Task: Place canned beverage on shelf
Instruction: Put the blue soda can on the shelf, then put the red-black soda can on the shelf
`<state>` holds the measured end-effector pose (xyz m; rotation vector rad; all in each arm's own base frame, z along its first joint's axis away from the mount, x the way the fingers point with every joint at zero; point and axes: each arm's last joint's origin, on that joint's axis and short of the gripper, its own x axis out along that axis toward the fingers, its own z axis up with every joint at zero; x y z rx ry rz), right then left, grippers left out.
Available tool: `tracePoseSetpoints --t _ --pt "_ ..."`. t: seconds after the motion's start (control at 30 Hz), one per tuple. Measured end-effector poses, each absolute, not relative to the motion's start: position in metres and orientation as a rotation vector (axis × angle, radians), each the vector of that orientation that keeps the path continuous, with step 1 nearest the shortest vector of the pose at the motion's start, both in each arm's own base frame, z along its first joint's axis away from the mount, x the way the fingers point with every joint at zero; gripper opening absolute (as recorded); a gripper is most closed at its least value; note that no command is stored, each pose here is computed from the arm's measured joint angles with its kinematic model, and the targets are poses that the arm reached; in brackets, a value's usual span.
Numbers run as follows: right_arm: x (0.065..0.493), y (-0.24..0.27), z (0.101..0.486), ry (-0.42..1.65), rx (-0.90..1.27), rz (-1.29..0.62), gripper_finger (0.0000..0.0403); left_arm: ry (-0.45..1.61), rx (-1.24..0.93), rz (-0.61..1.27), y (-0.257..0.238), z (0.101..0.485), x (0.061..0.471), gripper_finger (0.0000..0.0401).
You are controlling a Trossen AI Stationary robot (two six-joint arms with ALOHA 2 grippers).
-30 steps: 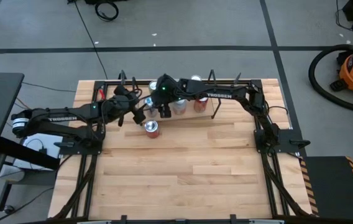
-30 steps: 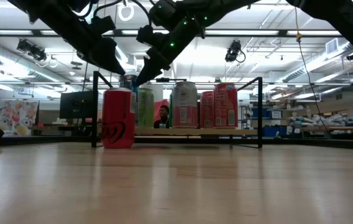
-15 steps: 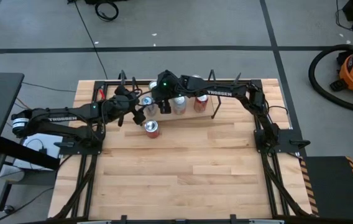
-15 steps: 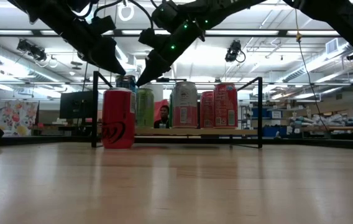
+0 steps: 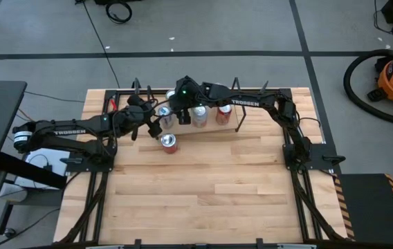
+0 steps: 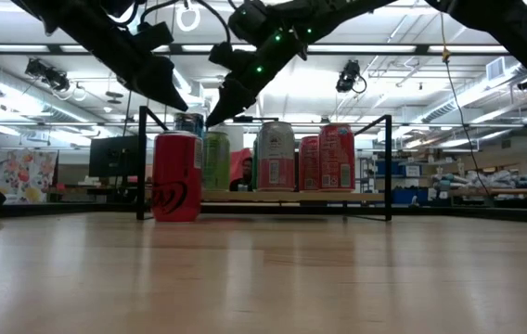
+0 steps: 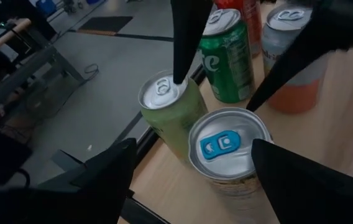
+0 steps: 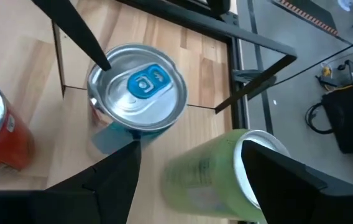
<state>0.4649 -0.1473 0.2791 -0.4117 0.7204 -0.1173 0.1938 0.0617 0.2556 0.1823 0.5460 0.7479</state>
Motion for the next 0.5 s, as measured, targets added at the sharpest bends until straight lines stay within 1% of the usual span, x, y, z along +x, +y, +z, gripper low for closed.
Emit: tracePoseSetpoints --t 0.37,0.43,0.5 --pt "0.448 -0.143 0.309 0.702 -0.422 -0.123 0.0288 0.503 0.209 0.756 0.062 0.262 0.194 0.0329" --pt "0.445 -0.141 0.309 0.72 -0.403 -0.078 0.0288 0.494 0.215 0.769 0.062 0.264 0.192 0.0329" --pt "0.442 -0.136 0.309 0.719 -0.359 0.02 0.0288 0.48 0.216 0.77 0.061 0.267 0.189 0.0329"
